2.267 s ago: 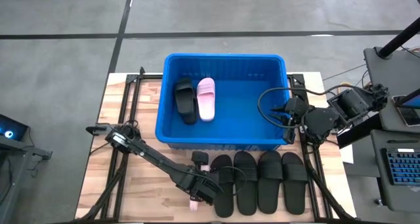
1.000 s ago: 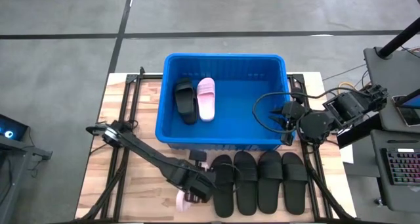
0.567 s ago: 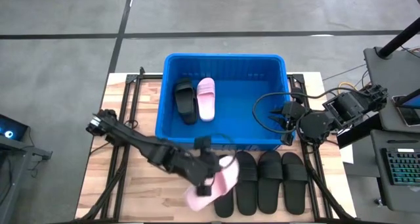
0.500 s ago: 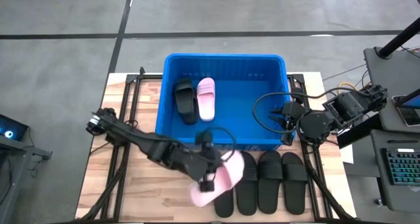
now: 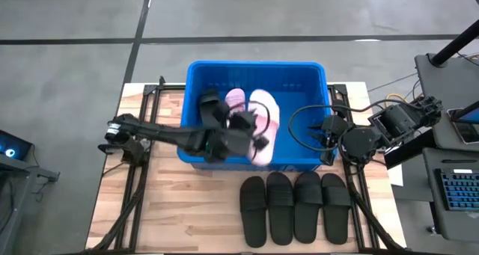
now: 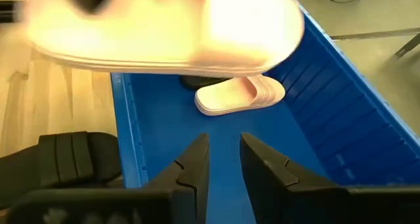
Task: Pick and place slides into bin
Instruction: Put the pink slide into the blue container, then put the black slide into the blue container
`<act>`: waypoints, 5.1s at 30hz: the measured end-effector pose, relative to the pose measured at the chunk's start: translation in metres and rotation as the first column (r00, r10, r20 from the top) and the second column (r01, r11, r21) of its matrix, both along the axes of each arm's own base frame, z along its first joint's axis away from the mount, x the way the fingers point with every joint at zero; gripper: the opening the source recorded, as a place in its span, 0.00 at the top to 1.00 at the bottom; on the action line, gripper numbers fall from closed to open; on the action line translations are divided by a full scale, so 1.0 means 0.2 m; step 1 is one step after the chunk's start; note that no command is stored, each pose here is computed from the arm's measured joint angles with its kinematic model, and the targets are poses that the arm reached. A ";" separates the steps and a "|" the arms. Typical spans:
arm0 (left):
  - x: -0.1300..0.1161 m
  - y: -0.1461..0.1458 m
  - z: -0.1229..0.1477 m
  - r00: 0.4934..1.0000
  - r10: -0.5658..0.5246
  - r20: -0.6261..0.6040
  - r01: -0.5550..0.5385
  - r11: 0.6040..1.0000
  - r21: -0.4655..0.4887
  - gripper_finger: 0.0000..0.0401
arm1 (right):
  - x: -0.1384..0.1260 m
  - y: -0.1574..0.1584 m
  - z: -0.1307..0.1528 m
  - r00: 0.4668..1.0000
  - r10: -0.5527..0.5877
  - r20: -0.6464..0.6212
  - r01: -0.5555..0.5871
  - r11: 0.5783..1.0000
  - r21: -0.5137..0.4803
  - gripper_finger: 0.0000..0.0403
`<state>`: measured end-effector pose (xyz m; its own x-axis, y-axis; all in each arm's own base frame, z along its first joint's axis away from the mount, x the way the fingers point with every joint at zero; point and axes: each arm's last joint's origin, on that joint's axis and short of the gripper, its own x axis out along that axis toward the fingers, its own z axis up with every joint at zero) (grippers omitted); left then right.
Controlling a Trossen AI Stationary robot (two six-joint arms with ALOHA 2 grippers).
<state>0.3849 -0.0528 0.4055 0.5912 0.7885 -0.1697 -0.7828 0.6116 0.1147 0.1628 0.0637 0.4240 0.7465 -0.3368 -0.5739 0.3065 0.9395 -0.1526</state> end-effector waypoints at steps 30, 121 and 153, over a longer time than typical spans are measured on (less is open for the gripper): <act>-0.08 0.77 -0.81 0.967 0.183 -0.175 -0.184 0.983 0.010 1.00 | -0.03 -0.02 0.02 0.995 -0.075 0.062 0.069 0.993 0.096 0.84; -0.30 0.16 -0.04 0.378 -0.581 0.721 0.782 0.617 0.088 0.48 | 0.10 0.05 -0.06 0.944 -0.321 0.075 0.274 0.890 0.365 0.85; -0.96 -0.21 0.21 0.487 -0.704 0.517 0.764 0.631 0.139 0.96 | 0.80 0.58 -0.55 0.957 0.269 -0.108 -0.171 0.824 0.540 0.74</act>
